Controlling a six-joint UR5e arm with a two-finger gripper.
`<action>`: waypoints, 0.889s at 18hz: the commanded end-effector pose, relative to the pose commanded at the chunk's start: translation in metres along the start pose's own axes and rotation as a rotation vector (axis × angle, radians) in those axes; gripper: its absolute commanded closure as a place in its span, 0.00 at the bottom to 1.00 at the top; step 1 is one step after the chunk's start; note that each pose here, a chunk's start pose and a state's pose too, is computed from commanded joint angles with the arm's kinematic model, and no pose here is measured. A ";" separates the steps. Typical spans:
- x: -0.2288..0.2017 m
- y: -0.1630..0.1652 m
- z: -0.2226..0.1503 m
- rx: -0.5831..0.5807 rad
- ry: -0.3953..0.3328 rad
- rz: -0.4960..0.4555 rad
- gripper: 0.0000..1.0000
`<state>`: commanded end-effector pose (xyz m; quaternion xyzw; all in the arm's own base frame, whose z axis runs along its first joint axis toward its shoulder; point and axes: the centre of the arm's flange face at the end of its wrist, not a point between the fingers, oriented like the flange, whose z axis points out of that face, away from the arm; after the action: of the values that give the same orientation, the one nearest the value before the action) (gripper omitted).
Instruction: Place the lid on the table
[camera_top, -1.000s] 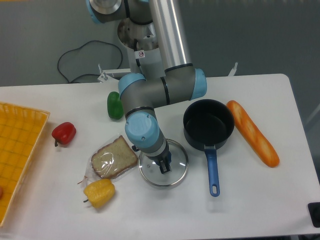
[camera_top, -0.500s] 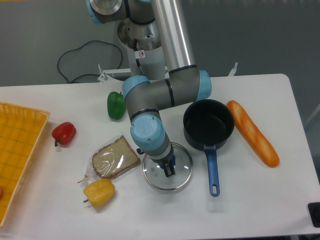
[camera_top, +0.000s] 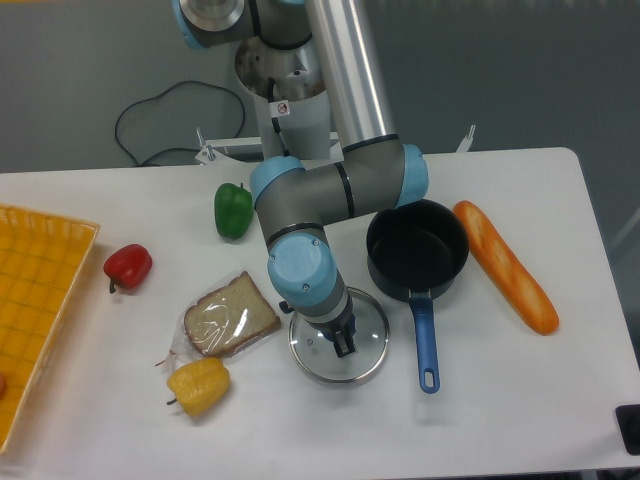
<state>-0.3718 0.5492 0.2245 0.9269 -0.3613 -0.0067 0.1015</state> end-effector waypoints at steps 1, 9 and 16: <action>0.001 -0.001 0.001 0.000 0.001 0.000 0.64; 0.001 -0.002 0.002 -0.001 0.004 -0.007 0.61; 0.001 -0.004 0.005 -0.001 0.008 -0.006 0.59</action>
<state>-0.3689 0.5505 0.2192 0.9279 -0.3581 -0.0034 0.1034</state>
